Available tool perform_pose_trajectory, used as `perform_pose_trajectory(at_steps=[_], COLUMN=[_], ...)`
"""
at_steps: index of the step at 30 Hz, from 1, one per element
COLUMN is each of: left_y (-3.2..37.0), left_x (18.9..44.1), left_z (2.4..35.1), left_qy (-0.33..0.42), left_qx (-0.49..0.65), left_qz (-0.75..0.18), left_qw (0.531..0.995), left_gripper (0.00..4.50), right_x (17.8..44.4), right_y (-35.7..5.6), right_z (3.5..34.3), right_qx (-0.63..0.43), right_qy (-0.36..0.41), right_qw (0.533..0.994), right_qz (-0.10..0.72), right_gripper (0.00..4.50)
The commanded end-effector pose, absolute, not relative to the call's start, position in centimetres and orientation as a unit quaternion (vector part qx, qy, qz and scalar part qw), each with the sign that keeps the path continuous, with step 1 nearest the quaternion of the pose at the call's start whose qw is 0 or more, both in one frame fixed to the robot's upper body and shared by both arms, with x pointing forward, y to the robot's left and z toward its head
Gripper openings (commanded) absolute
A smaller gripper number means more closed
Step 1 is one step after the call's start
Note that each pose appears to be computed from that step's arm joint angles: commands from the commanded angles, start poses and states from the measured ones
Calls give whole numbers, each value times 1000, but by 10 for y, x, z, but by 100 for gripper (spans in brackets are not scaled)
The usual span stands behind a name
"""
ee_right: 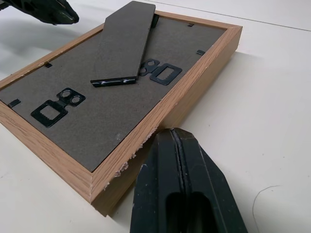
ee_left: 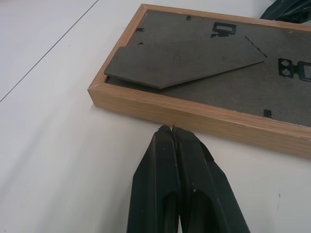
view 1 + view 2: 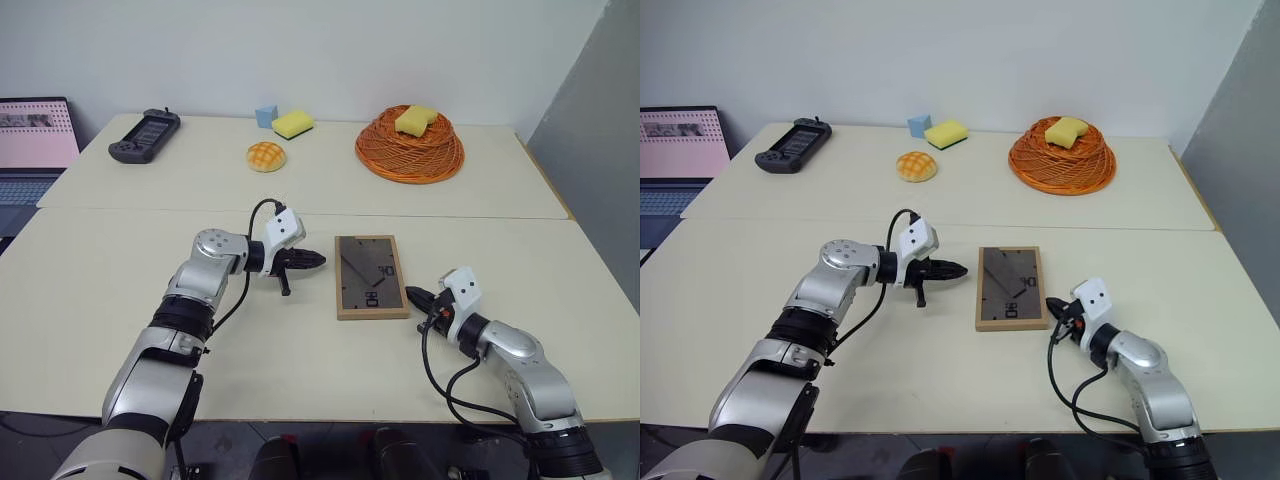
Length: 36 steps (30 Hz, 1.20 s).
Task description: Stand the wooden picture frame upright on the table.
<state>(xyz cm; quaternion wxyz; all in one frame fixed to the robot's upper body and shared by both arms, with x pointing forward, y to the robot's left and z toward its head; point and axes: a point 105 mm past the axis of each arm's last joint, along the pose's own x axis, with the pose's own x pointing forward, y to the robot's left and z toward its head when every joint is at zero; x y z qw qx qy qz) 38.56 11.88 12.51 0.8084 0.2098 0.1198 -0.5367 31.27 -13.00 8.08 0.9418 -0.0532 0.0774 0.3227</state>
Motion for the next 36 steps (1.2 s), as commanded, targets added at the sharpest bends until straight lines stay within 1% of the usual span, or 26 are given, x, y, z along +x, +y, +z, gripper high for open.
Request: perform_pose_trajectory(at_steps=[1,3,8,10,11,13,15,17,19,25,29,34,36], left_y=[120,126,142,148,150,149,144,139,134,116,113,107,106], left_x=[383,375,360,349,339,323,321,324,327,323,321,314,313], left_z=[136,134,129,132,132,133,135,135,132,130,121,123,124], left_qy=[103,116,167,235,271,314,341,370,386,407,430,439,440], left_qx=[207,190,128,13,-38,-100,-155,-208,-241,-265,-276,-276,-276], left_qz=[-544,-552,-539,-506,-496,-484,-453,-413,-399,-421,-410,-422,-423], left_qw=[807,803,816,830,824,811,809,806,796,766,756,744,742], left_gripper=[3,3,3,3,3,3,3,3,3,3,3,3,41], right_x=[316,318,318,316,316,317,317,316,316,316,316,314,313], right_y=[-138,-148,-168,-178,-183,-186,-185,-183,-179,-166,-160,-159,-159], right_z=[95,96,99,101,102,103,102,101,101,103,106,104,104], right_qx=[-79,-98,-137,-152,-157,-160,-160,-164,-163,-159,-153,-152,-151], right_qy=[57,60,68,75,76,76,76,75,73,62,56,57,58], right_qw=[942,941,934,930,929,929,928,926,925,922,923,924,924], right_qz=[322,319,324,327,327,326,328,333,337,348,349,347,345], right_gripper=[0,0,0,0,0,0,0,0,0,0,0,0,0])
